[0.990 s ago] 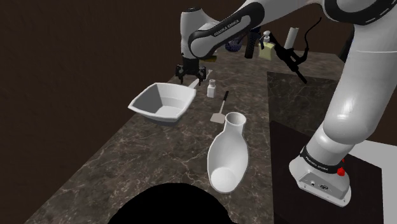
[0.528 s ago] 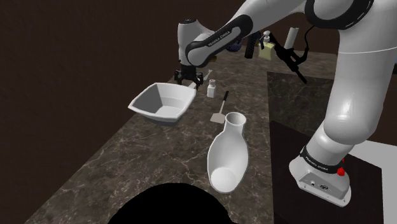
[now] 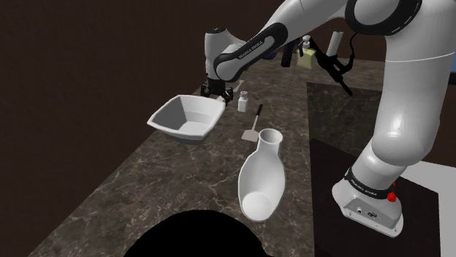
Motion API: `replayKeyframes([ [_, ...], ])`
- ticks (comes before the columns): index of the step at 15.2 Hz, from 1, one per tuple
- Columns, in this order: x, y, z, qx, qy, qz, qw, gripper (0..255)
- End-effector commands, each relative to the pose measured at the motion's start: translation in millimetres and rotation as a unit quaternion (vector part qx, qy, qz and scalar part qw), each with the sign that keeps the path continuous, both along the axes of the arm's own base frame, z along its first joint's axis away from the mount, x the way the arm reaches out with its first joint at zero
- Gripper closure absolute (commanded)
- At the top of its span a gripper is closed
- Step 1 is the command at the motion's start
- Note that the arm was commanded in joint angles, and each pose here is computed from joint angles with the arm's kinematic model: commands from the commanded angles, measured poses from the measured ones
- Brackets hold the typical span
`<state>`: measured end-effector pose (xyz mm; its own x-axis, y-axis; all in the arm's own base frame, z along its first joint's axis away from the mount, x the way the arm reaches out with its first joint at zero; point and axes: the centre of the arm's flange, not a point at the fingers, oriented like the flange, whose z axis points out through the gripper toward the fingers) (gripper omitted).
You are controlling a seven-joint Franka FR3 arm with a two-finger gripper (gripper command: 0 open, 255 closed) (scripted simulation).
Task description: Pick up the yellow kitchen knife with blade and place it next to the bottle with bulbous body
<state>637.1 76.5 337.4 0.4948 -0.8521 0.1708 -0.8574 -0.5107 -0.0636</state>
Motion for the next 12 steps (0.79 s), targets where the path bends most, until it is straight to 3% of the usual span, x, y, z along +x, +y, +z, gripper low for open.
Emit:
replayKeyframes([
  [1, 0.1, 0.0, -0.1, 0.000, 0.000, 0.000, 1.0000, 0],
  [2, 0.0, 0.0, 0.0, 0.000, 0.000, 0.000, 1.0000, 0],
  [3, 0.0, 0.0, 0.0, 0.000, 0.000, 0.000, 1.0000, 255],
  [12, 0.1, 0.0, -0.1, 0.000, 0.000, 0.000, 1.0000, 255],
])
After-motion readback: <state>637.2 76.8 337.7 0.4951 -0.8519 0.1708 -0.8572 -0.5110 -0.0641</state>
